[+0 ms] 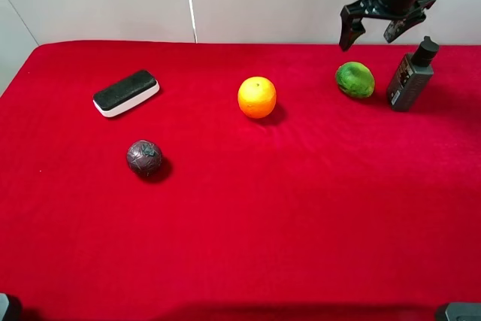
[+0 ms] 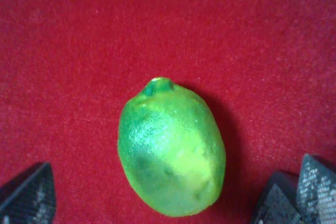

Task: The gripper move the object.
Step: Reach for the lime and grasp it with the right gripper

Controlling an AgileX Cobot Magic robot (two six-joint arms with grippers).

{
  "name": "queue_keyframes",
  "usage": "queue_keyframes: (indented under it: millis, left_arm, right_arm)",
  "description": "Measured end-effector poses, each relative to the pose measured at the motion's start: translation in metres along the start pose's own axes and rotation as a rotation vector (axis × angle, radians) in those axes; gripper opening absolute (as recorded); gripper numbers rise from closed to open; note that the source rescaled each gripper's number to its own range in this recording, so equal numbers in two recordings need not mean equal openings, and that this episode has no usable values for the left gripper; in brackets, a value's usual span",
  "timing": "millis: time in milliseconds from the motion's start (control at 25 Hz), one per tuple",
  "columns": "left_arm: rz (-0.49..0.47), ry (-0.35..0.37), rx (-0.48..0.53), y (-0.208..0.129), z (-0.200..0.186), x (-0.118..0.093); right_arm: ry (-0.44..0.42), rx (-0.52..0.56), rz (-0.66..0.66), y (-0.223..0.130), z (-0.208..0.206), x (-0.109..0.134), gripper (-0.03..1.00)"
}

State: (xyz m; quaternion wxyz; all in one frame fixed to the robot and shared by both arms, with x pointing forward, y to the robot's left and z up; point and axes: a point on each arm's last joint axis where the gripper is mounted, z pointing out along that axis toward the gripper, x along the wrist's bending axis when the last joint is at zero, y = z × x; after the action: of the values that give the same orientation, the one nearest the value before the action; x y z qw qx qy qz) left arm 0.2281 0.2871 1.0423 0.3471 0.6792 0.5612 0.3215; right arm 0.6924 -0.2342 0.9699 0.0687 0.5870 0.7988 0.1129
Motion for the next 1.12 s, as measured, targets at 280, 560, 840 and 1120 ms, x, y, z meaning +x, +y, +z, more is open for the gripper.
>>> queue_keyframes:
  millis: [280, 560, 840, 1120]
  left_arm:
    - [0.000, 0.000, 0.000, 0.000, 0.000, 0.000]
    - [0.000, 0.000, 0.000, 0.000, 0.000, 0.000]
    - [0.000, 0.000, 0.000, 0.000, 0.000, 0.000]
    - [0.000, 0.000, 0.000, 0.000, 0.000, 0.000]
  right_arm:
    - [0.022, 0.052, -0.015, -0.003, 0.026, 0.000, 1.00]
    - [0.014, 0.094, -0.031, -0.006, 0.047, -0.002, 1.00]
    - [0.008, 0.129, -0.039, -0.010, 0.065, -0.004, 1.00]
    - [0.005, 0.140, -0.058, -0.012, 0.074, -0.005, 1.00]
